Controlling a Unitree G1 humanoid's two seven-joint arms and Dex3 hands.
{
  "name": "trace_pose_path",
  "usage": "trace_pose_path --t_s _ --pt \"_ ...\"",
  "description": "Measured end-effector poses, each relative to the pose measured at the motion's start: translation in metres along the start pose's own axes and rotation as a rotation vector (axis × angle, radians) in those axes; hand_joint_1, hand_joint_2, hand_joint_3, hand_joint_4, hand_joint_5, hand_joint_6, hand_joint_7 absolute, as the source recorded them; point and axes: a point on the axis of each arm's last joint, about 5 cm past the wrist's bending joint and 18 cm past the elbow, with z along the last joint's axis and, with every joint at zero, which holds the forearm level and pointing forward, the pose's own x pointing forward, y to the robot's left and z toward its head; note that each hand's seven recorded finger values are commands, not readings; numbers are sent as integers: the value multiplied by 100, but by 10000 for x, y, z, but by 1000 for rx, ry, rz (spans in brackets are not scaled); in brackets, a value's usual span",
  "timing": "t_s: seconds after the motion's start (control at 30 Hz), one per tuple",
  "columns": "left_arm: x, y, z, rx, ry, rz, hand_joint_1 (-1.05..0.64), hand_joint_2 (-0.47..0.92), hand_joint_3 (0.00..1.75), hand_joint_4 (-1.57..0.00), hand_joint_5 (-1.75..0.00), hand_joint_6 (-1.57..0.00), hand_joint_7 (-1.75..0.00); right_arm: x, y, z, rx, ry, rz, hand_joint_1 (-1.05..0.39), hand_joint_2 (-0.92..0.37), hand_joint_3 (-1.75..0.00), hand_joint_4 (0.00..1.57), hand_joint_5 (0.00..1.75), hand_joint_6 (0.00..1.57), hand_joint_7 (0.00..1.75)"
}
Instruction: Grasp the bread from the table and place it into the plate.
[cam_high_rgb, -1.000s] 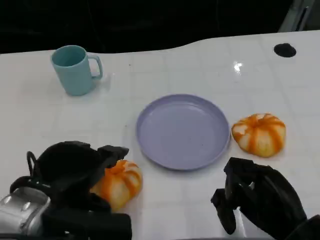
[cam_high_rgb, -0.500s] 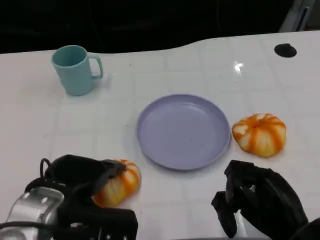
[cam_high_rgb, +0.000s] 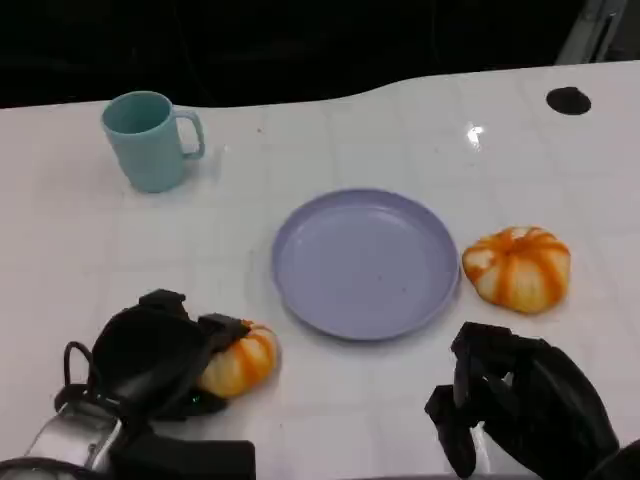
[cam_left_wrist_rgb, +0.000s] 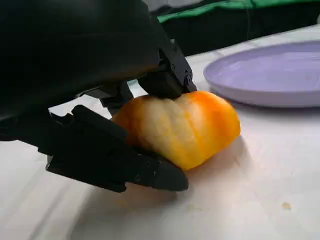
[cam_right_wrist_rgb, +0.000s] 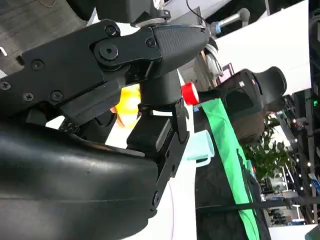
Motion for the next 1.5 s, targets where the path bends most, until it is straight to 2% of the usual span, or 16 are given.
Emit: trace_pose_path --t_s 0.07,0.13,0.23,0.33,0.5,0.77,0.97,1.1,1.2,1.27,1.33,1.43,1.5 --pt "-2 -44 -6 10 -13 35 -24 73 65 -84 -175 -68 -161 -9 0 -5 0 3 -3 -98 -92 -31 120 164 104 150" --pt "-12 -80 -11 11 -22 68 -24 64 75 -86 -175 -67 -166 -9 -1 -5 -1 2 -2 -97 -92 -32 120 165 104 150" --pt "-31 -112 -29 7 -37 116 -25 60 82 -87 -175 -65 -166 -12 -3 -3 -2 1 4 -97 -92 -33 120 167 104 151" --pt "-36 -95 -42 8 -48 132 -26 52 95 -87 -175 -67 -164 -12 -2 -3 -3 0 5 -97 -92 -32 119 168 104 151" --pt "3 45 0 10 -68 204 -27 49 103 -86 -175 -74 -151 -20 1 -10 -4 2 3 -98 -92 -32 119 168 105 152" --pt "-35 219 -19 9 -35 244 -26 43 110 -90 -175 -75 -160 -32 8 -13 -12 7 -6 -97 -92 -32 119 168 104 152" --pt "-24 275 4 16 12 300 -22 39 114 -91 -175 -74 -163 -16 -10 -5 -3 1 -2 -97 -92 -31 120 164 104 149" --pt "-6 314 33 13 16 328 -22 39 115 -92 -175 -80 -153 0 -18 -9 0 2 5 -97 -92 -31 120 163 104 148" --pt "6 341 43 -1 14 345 -22 35 124 -94 -175 -87 -142 -2 -23 -18 3 7 4 -97 -92 -30 120 163 105 148" --pt "25 350 62 -26 9 356 -22 33 123 -93 -175 -78 -160 -4 -27 -28 5 11 3 -97 -92 -31 120 163 105 148" --pt "65 369 97 -73 -11 374 -22 33 119 -94 -175 -74 -170 -5 -27 -32 6 13 2 -96 -92 -31 120 163 104 148" --pt "180 434 151 -113 -48 408 -24 35 114 -95 -175 -74 -170 -4 -28 -30 5 13 3 -97 -92 -32 120 166 104 149" --pt "264 481 179 -120 -63 427 -25 32 124 -96 -175 -74 -173 -4 -29 -29 4 14 3 -97 -92 -31 121 166 105 150"
